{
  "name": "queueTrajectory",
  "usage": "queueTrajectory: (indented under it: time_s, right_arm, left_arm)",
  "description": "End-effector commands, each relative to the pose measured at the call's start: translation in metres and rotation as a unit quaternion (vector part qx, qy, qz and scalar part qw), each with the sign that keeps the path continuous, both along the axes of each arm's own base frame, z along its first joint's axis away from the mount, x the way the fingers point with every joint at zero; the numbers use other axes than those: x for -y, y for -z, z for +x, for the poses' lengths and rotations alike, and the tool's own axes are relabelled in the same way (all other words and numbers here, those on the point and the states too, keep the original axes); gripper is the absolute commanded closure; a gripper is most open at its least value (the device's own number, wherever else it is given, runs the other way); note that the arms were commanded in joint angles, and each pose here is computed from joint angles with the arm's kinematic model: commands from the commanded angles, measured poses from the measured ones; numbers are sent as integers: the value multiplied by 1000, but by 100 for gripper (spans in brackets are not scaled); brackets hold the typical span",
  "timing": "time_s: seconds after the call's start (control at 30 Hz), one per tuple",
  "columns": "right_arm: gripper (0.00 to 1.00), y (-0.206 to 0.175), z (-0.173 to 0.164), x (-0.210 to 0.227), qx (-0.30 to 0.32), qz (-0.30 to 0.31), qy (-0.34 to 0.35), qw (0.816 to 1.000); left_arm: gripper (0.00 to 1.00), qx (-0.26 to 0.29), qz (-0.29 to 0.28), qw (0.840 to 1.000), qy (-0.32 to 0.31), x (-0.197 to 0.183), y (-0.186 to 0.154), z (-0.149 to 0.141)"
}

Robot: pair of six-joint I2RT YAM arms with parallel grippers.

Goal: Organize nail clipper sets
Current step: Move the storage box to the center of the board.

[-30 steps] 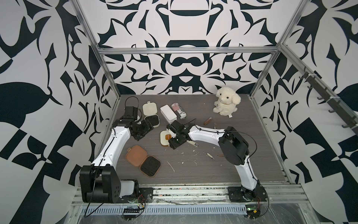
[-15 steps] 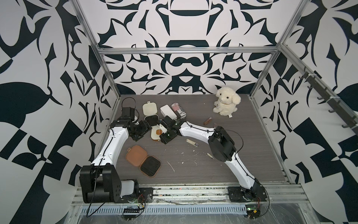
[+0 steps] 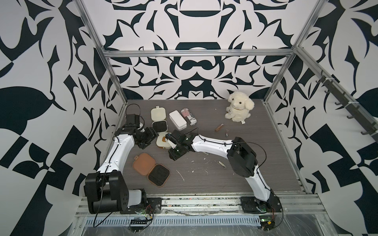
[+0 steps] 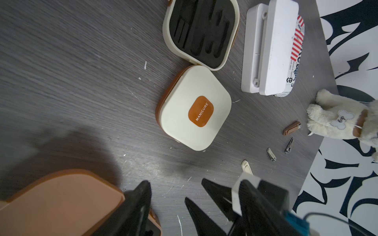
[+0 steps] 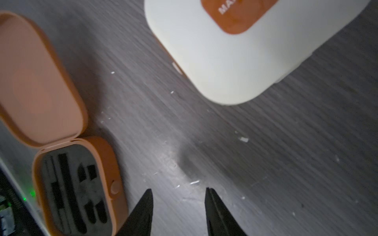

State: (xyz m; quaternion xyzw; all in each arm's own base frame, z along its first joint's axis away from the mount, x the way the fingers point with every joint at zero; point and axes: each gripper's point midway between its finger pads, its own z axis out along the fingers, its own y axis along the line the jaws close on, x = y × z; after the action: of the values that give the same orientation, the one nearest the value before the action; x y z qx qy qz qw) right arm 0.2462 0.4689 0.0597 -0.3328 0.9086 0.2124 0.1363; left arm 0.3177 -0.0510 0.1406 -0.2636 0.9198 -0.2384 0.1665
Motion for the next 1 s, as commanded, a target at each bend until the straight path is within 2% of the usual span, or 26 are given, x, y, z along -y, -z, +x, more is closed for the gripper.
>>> queueTrajectory:
  time_s: [0.0, 0.23, 0.43, 0.63, 0.77, 0.9, 0.97]
  right_arm:
    - [55, -18, -21, -12, 5, 28, -6, 1000]
    - [54, -9, -48, -30, -6, 24, -31, 999]
    - [54, 1, -52, -40, -2, 9, -36, 999]
    - [54, 14, -52, -38, 24, -36, -38, 998]
    - [62, 25, -48, -27, 46, -79, -29, 995]
    - [73, 27, -49, -16, 55, -91, -27, 994]
    - [76, 26, -47, -6, 61, -99, -26, 993]
  left_arm:
    - [29, -6, -11, 1000, -1, 1, 6, -2]
    - [30, -8, -22, 1000, -11, -3, 11, -4]
    - [31, -10, -28, 999, -14, -4, 13, -8]
    - [31, -12, -30, 999, -14, -4, 17, -10]
    - [31, -12, -32, 999, -17, -5, 18, -9]
    - [31, -17, -34, 999, -17, -4, 20, -9]
    - [31, -17, -35, 999, -19, -4, 21, -10]
